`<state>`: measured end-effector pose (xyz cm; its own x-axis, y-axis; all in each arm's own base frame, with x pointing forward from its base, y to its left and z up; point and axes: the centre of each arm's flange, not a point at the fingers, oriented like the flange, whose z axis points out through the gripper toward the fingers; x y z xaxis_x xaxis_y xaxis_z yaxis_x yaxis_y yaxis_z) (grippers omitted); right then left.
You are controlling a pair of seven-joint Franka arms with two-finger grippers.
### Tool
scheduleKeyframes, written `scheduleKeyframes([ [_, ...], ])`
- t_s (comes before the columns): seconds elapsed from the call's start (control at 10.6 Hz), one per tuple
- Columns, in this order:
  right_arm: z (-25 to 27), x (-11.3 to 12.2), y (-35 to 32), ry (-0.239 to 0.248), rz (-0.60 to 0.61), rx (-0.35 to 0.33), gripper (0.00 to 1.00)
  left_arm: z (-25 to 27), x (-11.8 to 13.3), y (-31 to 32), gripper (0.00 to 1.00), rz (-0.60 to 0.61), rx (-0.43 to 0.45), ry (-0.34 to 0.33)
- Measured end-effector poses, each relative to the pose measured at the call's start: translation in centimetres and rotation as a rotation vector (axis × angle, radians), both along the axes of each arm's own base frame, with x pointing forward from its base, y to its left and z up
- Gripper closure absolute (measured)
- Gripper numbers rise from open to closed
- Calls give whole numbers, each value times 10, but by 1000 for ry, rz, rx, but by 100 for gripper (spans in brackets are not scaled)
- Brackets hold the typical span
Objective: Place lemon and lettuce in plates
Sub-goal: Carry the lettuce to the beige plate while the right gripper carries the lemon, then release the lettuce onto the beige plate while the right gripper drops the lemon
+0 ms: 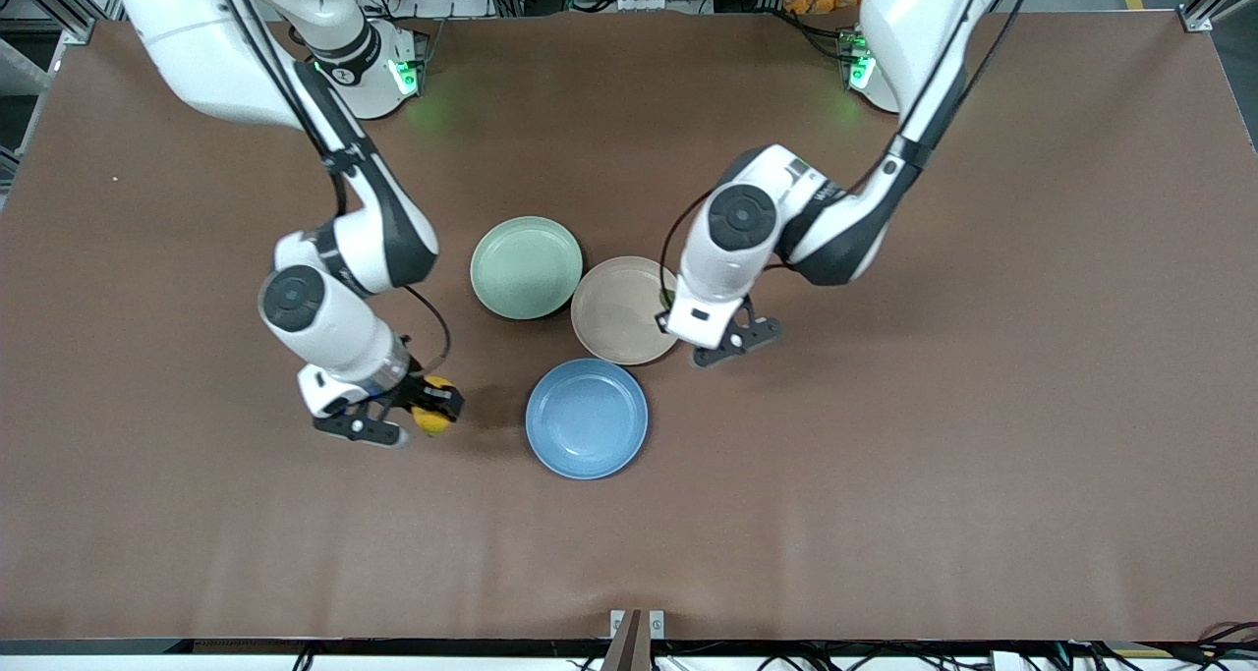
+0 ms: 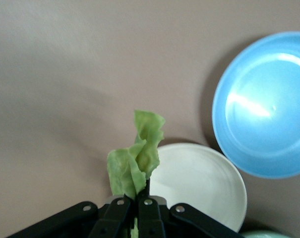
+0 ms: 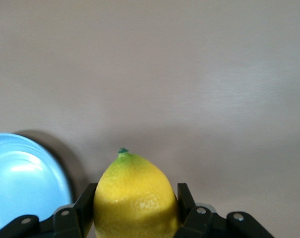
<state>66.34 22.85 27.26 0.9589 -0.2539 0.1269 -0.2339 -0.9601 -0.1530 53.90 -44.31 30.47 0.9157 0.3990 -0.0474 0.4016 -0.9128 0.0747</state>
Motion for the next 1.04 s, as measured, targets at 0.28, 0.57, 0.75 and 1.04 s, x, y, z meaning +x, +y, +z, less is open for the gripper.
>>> scheduleKeyframes([
  [0.28, -13, 8, 41, -33, -63, 62, 30, -1, -28, -33, 96, -32, 0, 3],
  [0.57, -13, -11, 106, -84, -94, 171, 30, -6, -39, -54, 96, -60, -11, 0],
  [0.75, -27, -22, 130, -102, -99, 204, 30, -13, -39, -61, 95, -65, -25, -6],
  [1.04, -65, -30, 139, -86, -90, 201, 30, -13, -35, -61, 59, -61, -31, -14],
])
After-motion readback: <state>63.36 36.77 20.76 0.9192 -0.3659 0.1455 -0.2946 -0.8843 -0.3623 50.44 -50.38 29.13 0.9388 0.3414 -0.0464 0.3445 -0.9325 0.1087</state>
